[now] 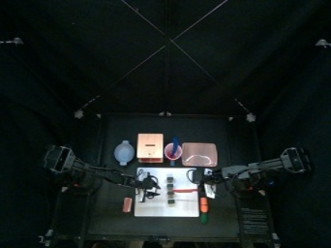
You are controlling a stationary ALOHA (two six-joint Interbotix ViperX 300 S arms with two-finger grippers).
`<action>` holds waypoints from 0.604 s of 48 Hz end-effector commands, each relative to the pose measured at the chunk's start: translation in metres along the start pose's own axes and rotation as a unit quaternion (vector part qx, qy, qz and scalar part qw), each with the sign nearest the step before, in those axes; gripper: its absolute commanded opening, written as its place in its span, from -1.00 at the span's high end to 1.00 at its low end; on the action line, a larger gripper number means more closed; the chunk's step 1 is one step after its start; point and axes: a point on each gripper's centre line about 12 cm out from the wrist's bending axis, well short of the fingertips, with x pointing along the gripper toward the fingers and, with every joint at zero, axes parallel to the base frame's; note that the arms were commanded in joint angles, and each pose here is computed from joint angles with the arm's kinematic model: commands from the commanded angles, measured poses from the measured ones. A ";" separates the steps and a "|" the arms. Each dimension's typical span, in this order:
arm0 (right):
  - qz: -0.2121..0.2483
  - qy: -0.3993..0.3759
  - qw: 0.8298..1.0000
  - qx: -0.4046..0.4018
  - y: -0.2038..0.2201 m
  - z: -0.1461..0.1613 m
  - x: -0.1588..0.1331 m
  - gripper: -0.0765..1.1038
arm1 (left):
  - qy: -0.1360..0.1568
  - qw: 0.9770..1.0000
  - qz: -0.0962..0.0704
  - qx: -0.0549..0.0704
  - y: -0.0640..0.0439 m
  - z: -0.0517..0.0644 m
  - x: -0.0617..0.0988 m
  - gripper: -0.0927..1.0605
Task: Place sushi on board then cut the sushi with the knife then place the pieces on the plate
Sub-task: Cut the sushi into 4 pieces
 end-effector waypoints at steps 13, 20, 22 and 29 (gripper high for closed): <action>0.014 0.004 0.996 0.091 -0.007 -0.043 -0.029 0.32 | -0.053 0.998 0.022 -0.007 0.018 0.009 -0.009 -0.44; 0.006 0.041 0.993 0.106 -0.012 -0.061 -0.021 0.32 | -0.048 0.998 0.033 -0.012 0.027 0.004 -0.010 -0.43; 0.006 0.046 0.993 0.110 -0.012 -0.063 -0.020 0.31 | -0.046 0.998 0.035 -0.014 0.029 0.002 -0.010 -0.43; 0.001 0.063 0.991 0.120 -0.015 -0.071 -0.016 0.29 | -0.046 0.998 0.042 -0.019 0.034 -0.004 -0.013 -0.43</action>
